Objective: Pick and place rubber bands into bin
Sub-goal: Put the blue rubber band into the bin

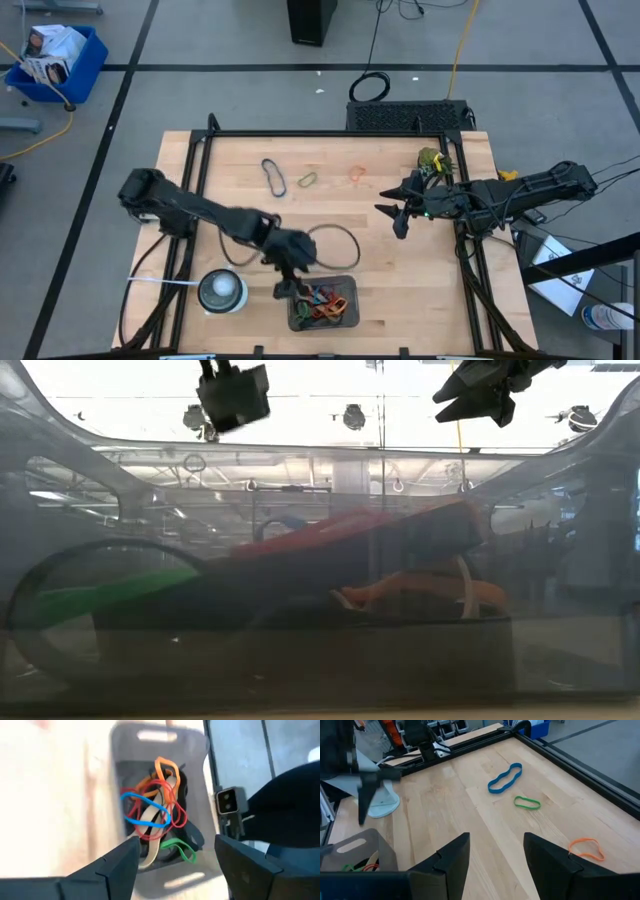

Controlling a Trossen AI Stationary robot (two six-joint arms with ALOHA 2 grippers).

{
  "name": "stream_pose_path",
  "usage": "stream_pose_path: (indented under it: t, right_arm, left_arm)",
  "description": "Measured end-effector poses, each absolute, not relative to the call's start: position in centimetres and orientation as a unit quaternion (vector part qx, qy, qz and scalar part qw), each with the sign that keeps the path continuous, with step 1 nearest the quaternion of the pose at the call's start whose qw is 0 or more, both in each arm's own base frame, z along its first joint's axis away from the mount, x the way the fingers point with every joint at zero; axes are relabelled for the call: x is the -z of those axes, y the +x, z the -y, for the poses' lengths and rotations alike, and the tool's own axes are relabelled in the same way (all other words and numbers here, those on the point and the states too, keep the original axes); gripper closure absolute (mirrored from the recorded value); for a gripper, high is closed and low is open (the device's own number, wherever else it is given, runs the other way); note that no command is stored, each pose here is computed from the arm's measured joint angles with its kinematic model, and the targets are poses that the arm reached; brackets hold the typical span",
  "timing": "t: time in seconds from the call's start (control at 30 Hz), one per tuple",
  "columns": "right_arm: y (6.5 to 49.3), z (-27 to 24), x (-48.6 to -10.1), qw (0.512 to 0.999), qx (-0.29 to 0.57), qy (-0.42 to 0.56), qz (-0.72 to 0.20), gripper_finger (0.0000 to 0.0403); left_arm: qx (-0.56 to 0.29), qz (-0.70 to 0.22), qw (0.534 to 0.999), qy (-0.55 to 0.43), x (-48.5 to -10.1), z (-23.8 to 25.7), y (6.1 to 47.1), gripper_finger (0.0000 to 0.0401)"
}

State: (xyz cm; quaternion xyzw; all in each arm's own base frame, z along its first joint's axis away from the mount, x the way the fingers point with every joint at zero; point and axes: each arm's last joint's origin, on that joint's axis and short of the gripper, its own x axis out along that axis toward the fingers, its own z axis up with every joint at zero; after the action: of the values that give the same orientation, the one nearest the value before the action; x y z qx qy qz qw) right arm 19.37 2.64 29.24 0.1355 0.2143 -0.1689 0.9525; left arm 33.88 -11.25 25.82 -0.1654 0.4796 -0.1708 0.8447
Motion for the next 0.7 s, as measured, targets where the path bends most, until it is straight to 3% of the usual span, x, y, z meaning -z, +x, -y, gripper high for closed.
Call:
stream_pose_path:
  t: [0.27,0.43,0.57,0.7]
  right_arm:
    - [19.4,-2.6,-29.3,0.955,0.167,0.122,-0.214,0.022]
    - [19.4,-2.6,-29.3,0.955,0.169,0.122,-0.212,0.022]
    - [19.4,-2.4,-29.4,0.954,0.173,0.126,-0.209,0.022]
    - [19.5,-2.1,-29.3,0.953,0.182,0.128,-0.208,0.022]
  left_arm:
    - [0.154,-0.452,0.87,-0.12,-31.2,6.6,29.7,0.0127]
    - [0.039,-0.496,0.866,-0.051,-31.7,2.2,27.5,0.0126]
    - [-0.094,-0.527,0.84,-0.09,-31.1,-1.4,26.9,0.0131]
    - [-0.159,-0.553,0.808,-0.128,-29.5,-4.6,27.6,0.0149]
